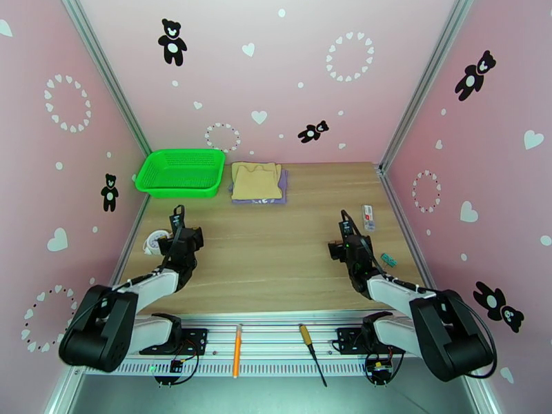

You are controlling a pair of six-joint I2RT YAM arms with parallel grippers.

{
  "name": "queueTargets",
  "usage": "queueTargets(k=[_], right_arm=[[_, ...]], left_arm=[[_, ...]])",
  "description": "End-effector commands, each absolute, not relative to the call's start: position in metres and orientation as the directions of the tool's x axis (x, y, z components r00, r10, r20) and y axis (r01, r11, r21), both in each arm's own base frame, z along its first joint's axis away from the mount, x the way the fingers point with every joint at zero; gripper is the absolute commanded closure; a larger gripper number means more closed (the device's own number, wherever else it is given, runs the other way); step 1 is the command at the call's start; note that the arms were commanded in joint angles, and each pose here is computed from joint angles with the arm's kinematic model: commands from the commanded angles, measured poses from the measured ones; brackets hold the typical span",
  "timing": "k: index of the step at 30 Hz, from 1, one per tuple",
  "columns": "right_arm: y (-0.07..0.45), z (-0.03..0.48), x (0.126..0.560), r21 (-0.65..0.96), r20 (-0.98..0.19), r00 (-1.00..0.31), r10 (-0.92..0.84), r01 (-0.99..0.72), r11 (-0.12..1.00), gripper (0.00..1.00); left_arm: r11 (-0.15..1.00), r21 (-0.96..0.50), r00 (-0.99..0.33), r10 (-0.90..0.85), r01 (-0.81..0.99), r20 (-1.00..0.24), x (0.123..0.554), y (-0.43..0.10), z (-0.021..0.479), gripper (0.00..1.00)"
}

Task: Fold and stack the mixed laundry pile

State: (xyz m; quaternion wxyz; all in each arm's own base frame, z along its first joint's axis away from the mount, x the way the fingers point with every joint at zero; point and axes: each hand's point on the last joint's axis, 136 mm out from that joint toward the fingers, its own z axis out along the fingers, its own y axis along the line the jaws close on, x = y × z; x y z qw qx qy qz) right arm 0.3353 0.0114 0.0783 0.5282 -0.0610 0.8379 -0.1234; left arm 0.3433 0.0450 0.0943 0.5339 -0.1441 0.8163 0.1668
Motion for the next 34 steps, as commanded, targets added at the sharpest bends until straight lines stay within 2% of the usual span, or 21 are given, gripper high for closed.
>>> queueTargets(k=[1, 3, 5, 7, 8, 34], right_arm=[[0.002, 0.112, 0.361, -0.15, -0.967, -0.224, -0.125, 0.1, 0.984, 0.01], [-0.002, 0.103, 0.371, -0.132, -0.972, -0.207, -0.107, 0.107, 0.985, 0.01], [0.003, 0.096, 0.377, -0.129, -0.947, -0.304, -0.107, 0.051, 0.99, 0.01], [0.016, 0.088, 0.401, -0.108, -0.921, -0.369, -0.122, -0.06, 0.992, 0.01], [0.013, 0.085, 0.399, -0.075, -0.909, -0.404, -0.099, -0.075, 0.994, 0.01], [0.011, 0.087, 0.397, -0.076, -0.916, -0.389, -0.096, -0.068, 0.995, 0.01]], left_arm=[[0.96, 0.0, -0.193, -0.057, -0.28, -0.98, 0.38, 0.03, 0.131, 0.01], [0.973, 0.006, -0.189, -0.039, -0.229, -0.981, 0.394, 0.026, 0.119, 0.01], [0.981, -0.029, -0.245, -0.076, -0.192, -0.967, 0.393, 0.024, 0.113, 0.01], [0.984, -0.049, -0.245, -0.09, -0.171, -0.965, 0.397, 0.026, 0.113, 0.01], [0.985, -0.05, -0.253, -0.092, -0.167, -0.963, 0.398, 0.025, 0.113, 0.01], [0.992, -0.051, -0.262, -0.081, -0.118, -0.962, 0.399, 0.018, 0.111, 0.01]])
